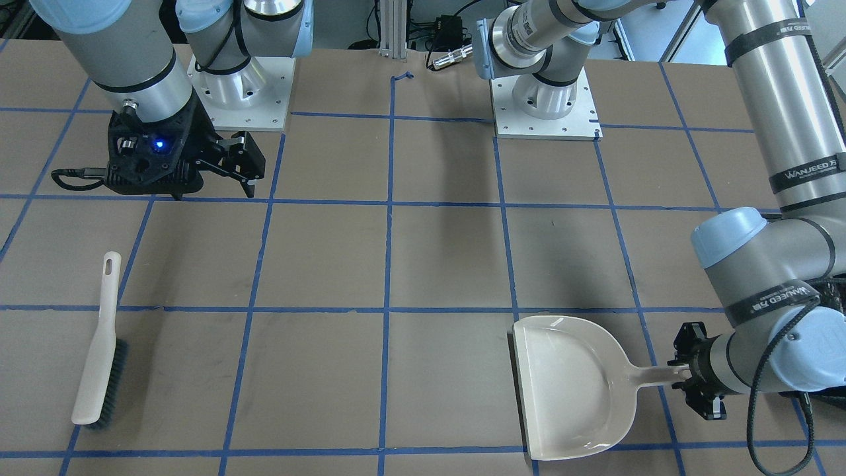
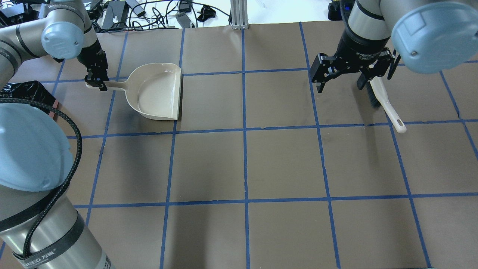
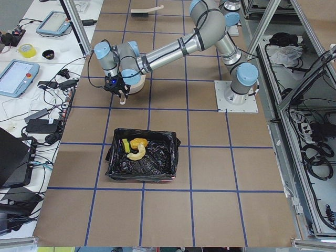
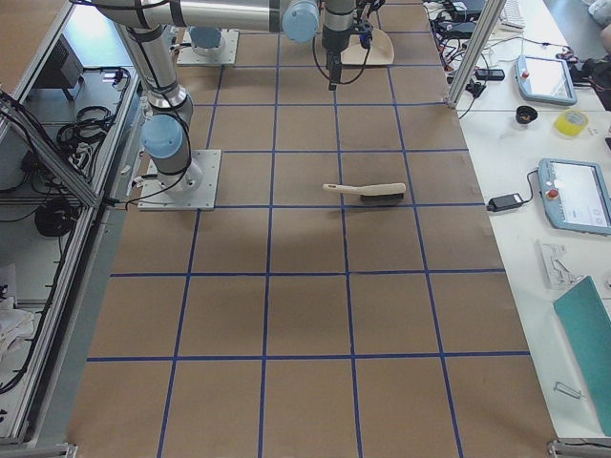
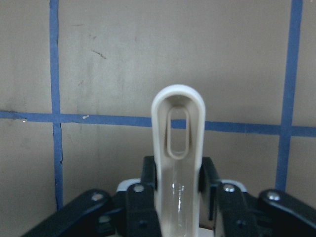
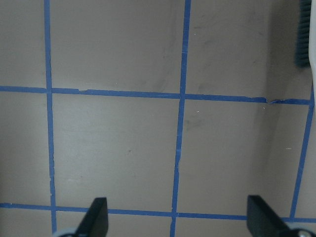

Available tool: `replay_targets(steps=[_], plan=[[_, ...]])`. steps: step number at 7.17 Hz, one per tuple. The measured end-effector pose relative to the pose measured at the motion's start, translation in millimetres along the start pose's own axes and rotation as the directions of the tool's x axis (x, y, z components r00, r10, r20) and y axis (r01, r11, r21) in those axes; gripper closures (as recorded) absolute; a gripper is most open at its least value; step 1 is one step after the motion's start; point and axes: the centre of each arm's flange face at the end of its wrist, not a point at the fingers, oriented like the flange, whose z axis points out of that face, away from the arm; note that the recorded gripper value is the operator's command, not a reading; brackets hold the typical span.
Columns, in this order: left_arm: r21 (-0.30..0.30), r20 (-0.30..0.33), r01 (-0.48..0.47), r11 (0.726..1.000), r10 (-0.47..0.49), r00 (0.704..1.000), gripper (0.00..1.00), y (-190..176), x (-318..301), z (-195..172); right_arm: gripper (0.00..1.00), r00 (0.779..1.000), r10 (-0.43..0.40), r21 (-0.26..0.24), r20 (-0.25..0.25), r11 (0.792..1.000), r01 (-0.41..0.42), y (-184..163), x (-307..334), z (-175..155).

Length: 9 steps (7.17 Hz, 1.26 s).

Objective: Sweep and dump trash into bin
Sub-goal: 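Return the empty dustpan with the left gripper while the right releases the brush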

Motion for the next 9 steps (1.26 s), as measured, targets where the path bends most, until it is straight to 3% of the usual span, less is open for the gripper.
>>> replay_targets(steps=[1, 2, 3, 4, 6, 7, 9], plan=[[0.004, -0.002, -0.021, 1.000, 0.021, 1.000, 1.00, 3.0, -0.9, -1.6, 0.00, 1.000, 0.001, 0.003, -0.003, 1.000, -0.001, -0.2, 0.3, -0.4], [0.008, 0.000, -0.045, 0.999, 0.045, 0.999, 0.85, 7.2, -2.4, -1.7, 0.00, 1.000, 0.005, 0.010, -0.005, 1.000, -0.004, -0.3, 0.8, -2.0], [0.014, 0.010, -0.058, 0.998, 0.058, 0.998, 0.76, 9.8, -5.0, 1.9, 0.00, 1.000, 0.014, 0.019, -0.007, 1.000, -0.014, -1.1, 2.4, -3.5], [0.021, 0.018, -0.063, 0.998, 0.062, 0.998, 0.63, 11.0, -6.9, 6.8, 0.00, 1.000, 0.026, 0.025, -0.008, 0.999, -0.026, -2.3, 4.9, -4.2], [0.032, 0.010, -0.063, 0.998, 0.062, 0.998, 0.24, 11.4, -8.1, 9.1, 0.00, 0.999, 0.041, 0.041, -0.009, 0.998, -0.041, -5.4, 9.0, -4.0], [0.034, 0.005, -0.061, 0.998, 0.061, 0.998, 0.15, 11.0, -8.9, 6.9, 0.00, 0.999, 0.045, 0.045, -0.010, 0.998, -0.044, -5.9, 10.2, -3.7], [0.037, -0.002, -0.057, 0.998, 0.057, 0.998, 0.11, 10.5, -11.1, 1.6, 0.00, 0.999, 0.048, 0.046, -0.010, 0.998, -0.047, -6.1, 10.7, -3.5]])
